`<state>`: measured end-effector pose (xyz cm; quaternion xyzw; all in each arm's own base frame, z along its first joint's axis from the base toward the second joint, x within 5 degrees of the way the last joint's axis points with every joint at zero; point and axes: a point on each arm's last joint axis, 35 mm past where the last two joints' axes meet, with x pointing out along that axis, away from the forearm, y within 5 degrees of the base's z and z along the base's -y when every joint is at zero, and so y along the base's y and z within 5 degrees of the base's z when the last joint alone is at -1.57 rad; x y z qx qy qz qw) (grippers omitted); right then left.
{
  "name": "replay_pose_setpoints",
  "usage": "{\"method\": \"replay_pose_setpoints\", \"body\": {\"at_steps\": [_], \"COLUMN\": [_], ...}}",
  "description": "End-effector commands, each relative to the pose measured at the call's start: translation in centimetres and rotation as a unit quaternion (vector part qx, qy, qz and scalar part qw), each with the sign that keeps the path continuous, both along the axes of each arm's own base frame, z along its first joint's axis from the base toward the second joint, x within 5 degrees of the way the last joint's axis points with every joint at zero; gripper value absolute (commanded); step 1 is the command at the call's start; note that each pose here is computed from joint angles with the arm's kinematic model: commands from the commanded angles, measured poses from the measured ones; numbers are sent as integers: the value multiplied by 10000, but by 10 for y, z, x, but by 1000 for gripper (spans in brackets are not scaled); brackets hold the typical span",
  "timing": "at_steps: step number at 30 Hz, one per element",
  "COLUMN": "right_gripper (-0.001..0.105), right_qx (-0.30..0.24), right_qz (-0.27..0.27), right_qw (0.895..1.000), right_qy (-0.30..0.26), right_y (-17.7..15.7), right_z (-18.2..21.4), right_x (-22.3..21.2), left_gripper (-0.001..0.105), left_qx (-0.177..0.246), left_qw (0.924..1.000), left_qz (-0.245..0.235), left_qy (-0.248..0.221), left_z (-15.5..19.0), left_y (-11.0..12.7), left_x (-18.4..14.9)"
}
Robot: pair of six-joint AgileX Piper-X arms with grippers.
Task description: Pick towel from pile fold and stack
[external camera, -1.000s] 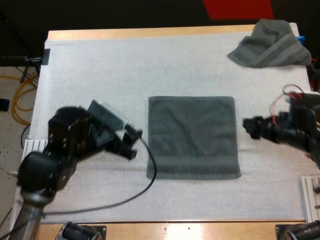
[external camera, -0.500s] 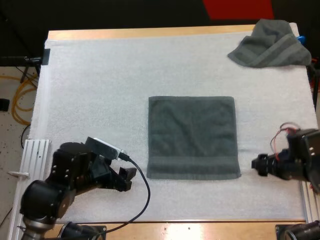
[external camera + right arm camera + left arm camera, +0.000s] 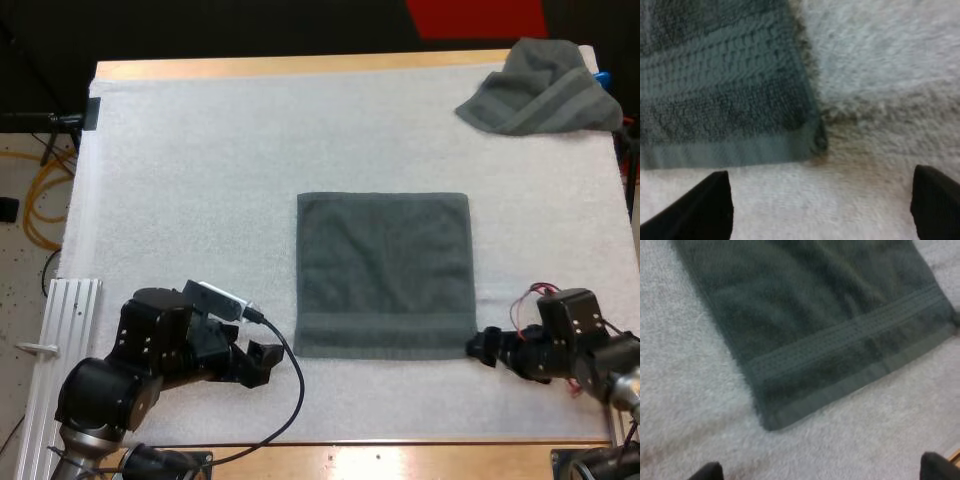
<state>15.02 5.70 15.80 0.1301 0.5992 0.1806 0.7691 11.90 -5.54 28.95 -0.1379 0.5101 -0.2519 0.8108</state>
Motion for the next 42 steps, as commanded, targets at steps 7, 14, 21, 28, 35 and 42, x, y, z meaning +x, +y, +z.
{"method": "replay_pose_setpoints", "body": {"at_steps": [7,14,21,28,35,42], "right_gripper": [71,70,21,0,0,0], "right_qx": [682,999,937,581,540,522], "right_qz": [167,166,142,83,68,160], "right_qw": [9971,9925,9931,9968,9971,9973], "right_qy": [297,680,697,550,538,486], "right_y": [11,15,14,12,12,12], "right_z": [-26,-40,-41,-42,-42,-42], "right_x": [20,25,25,26,26,26], "left_gripper": [73,73,73,73,73,73], "left_qx": [-152,-160,-171,-117,-510,-257], "left_qw": [9999,9999,9998,9998,9974,9917], "left_qz": [-41,-24,-25,-74,-173,-124], "left_qy": [-62,-50,-80,172,476,1256], "left_z": [2,2,1,-9,-25,-66], "left_y": [-1,-1,-3,-8,-22,-32], "left_x": [1,1,6,21,52,80]}}
